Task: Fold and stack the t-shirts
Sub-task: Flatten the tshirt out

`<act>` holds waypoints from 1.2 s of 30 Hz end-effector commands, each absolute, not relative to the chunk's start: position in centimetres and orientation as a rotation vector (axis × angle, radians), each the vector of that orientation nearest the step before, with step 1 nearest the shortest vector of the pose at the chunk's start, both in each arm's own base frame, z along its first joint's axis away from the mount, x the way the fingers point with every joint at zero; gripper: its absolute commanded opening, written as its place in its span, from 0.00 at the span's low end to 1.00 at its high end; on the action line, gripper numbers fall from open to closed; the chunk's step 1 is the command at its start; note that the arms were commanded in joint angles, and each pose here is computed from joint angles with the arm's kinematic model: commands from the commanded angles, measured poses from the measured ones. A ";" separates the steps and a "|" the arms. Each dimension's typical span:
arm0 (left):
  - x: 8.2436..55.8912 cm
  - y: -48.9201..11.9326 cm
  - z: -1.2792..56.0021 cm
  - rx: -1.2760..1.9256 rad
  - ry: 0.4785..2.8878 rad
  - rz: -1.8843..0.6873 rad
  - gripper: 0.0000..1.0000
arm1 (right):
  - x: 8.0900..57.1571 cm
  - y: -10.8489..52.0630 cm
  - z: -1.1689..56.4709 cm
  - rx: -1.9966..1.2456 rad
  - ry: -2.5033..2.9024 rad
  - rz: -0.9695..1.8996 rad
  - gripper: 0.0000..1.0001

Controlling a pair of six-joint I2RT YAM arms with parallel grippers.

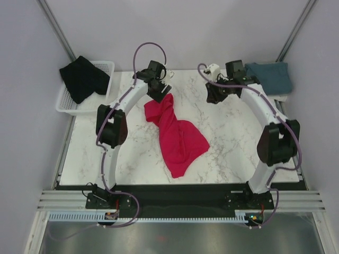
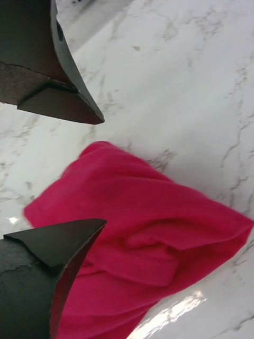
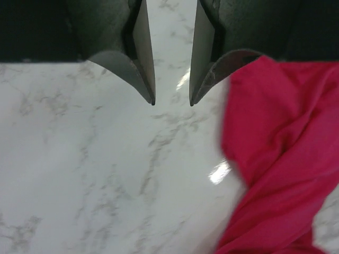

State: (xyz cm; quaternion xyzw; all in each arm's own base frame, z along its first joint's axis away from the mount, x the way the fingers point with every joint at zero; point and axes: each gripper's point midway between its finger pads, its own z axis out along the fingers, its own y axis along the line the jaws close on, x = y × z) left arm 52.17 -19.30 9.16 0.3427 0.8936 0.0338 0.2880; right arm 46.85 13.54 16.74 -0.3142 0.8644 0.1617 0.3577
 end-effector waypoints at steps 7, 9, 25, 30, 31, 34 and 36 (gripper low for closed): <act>45.8 -17.4 16.2 0.767 2.353 -0.053 0.76 | 29.4 22.3 18.8 -1.312 2.061 0.696 0.55; 46.3 -16.3 15.7 0.729 2.376 -0.047 0.76 | 28.3 22.9 15.6 -1.367 2.134 0.734 0.55; 48.5 -14.6 14.9 0.623 2.412 -0.068 0.73 | 22.0 26.7 3.2 -1.843 2.162 0.656 0.48; 48.4 -14.5 14.7 0.618 2.417 -0.063 0.73 | 21.8 26.2 2.0 -1.842 2.200 0.637 0.23; 48.4 -14.4 14.6 0.619 2.420 -0.063 0.73 | 21.8 26.1 1.9 -1.841 2.204 0.628 0.12; 48.4 -14.5 14.5 0.620 2.422 -0.065 0.73 | 22.9 26.0 2.2 -1.812 2.200 0.554 0.00; 48.4 -14.4 14.4 0.616 2.426 -0.062 0.73 | 24.6 25.8 3.8 -1.795 2.147 0.451 0.00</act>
